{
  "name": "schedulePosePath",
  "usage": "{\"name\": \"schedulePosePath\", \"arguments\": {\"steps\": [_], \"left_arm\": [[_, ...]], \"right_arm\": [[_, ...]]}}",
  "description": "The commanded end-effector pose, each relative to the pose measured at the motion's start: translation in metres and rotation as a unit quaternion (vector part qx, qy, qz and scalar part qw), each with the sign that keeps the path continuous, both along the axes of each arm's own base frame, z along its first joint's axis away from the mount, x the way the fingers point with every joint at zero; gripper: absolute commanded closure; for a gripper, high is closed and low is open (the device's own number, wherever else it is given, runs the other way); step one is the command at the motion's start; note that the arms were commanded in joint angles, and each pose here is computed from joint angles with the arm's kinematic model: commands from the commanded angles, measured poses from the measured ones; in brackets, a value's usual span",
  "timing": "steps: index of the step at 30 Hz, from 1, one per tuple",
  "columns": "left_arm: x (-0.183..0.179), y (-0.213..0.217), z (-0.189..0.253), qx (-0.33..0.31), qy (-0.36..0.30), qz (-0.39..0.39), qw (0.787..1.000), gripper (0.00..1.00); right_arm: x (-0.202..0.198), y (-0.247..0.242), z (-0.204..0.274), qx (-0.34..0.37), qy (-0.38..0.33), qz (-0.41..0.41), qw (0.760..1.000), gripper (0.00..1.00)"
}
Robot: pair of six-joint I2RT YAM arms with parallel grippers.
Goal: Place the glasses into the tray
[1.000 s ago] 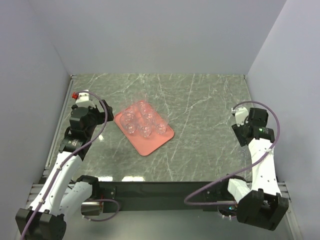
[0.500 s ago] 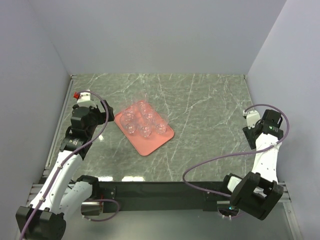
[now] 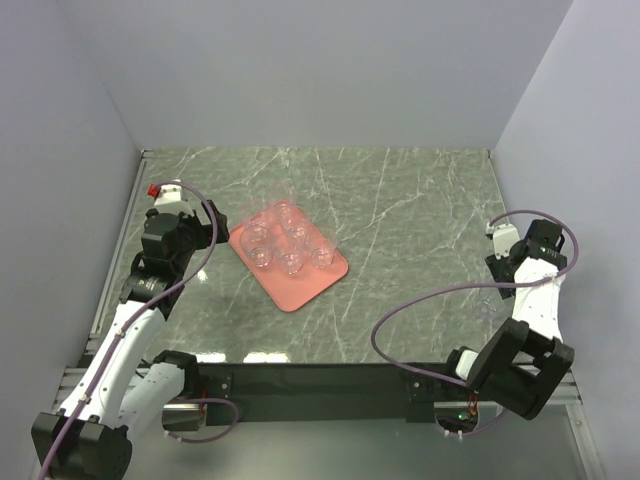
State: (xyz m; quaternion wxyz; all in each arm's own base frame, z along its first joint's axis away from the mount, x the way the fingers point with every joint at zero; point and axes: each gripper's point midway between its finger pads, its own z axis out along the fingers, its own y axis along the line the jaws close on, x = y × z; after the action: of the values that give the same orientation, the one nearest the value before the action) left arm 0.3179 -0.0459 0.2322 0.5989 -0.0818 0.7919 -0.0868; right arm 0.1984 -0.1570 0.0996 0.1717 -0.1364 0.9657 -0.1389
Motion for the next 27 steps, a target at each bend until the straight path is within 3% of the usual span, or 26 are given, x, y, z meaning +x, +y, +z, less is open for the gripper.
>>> {"name": "schedulePosePath", "arguments": {"steps": [1,7,12,27], "left_arm": [[0.002,-0.005,0.016,-0.001,-0.030,-0.012,0.999,0.01],[0.001,-0.005,0.017,-0.002,-0.033,-0.013,0.999,0.01],[0.001,-0.005,0.020,-0.002,-0.036,-0.013,0.999,0.01],[-0.001,-0.004,0.022,-0.003,-0.041,-0.012,0.999,0.01]], "right_arm": [[0.003,-0.003,-0.009,0.002,0.003,0.011,1.000,0.52],[0.002,-0.001,-0.020,0.022,0.018,0.011,1.000,0.68],[0.001,0.003,-0.025,0.032,0.022,0.014,0.999,0.99],[0.007,0.039,-0.010,0.104,-0.018,0.059,0.993,1.00]]}}
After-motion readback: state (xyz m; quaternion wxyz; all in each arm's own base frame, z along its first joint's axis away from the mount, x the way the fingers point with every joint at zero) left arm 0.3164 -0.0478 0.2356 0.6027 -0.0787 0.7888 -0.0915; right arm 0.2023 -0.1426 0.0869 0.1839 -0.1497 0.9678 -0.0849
